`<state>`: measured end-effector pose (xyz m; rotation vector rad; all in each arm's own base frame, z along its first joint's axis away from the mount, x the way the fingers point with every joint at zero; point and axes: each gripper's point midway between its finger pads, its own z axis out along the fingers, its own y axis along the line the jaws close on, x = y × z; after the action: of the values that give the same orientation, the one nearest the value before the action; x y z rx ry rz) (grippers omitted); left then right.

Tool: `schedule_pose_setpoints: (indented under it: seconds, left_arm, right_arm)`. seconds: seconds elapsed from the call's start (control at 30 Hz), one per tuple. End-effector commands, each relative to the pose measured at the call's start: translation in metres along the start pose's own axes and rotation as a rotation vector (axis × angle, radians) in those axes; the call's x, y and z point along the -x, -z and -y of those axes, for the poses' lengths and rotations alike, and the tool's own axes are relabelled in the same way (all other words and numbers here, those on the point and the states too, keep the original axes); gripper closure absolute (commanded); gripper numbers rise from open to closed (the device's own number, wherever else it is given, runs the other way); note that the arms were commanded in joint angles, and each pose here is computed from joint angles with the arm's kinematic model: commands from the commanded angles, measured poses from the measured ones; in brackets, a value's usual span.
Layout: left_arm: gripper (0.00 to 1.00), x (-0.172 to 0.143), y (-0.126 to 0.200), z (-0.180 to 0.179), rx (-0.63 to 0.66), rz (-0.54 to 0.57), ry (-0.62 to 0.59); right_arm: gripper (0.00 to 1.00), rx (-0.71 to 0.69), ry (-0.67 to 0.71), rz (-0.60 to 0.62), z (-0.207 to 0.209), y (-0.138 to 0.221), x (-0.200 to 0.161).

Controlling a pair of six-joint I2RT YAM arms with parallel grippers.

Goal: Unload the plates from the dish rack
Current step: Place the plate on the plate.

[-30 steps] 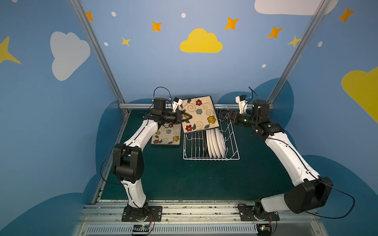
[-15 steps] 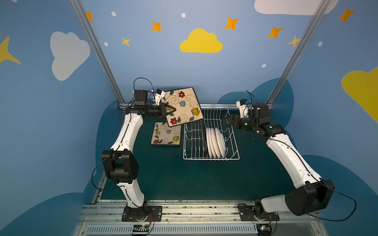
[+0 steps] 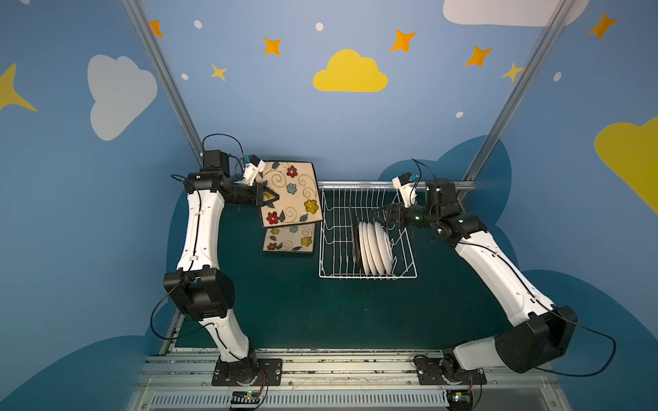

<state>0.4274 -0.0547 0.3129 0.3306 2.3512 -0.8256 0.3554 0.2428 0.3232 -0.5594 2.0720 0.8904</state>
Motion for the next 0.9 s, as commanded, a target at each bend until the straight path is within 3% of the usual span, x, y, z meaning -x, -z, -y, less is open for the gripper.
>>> schedule_pose_setpoints:
  seconds: [0.0, 0.23, 0.57, 0.87]
  left_arm:
    - [0.97, 0.009, 0.009, -0.003, -0.01, 0.035, -0.092]
    - [0.97, 0.008, 0.0, -0.033, -0.017, 0.033, -0.041]
    - [0.97, -0.009, -0.033, -0.078, 0.0, -0.077, 0.001]
    - [0.97, -0.021, -0.06, -0.096, -0.067, -0.134, 0.056]
  right_arm:
    - [0.11, 0.058, 0.067, 0.029, -0.017, -0.004, 0.013]
    - [0.11, 0.083, 0.082, 0.008, -0.028, -0.014, 0.009]
    - [0.11, 0.092, 0.11, -0.006, -0.036, -0.019, 0.007]
    - [0.11, 0.087, 0.121, -0.029, -0.043, -0.023, 0.001]
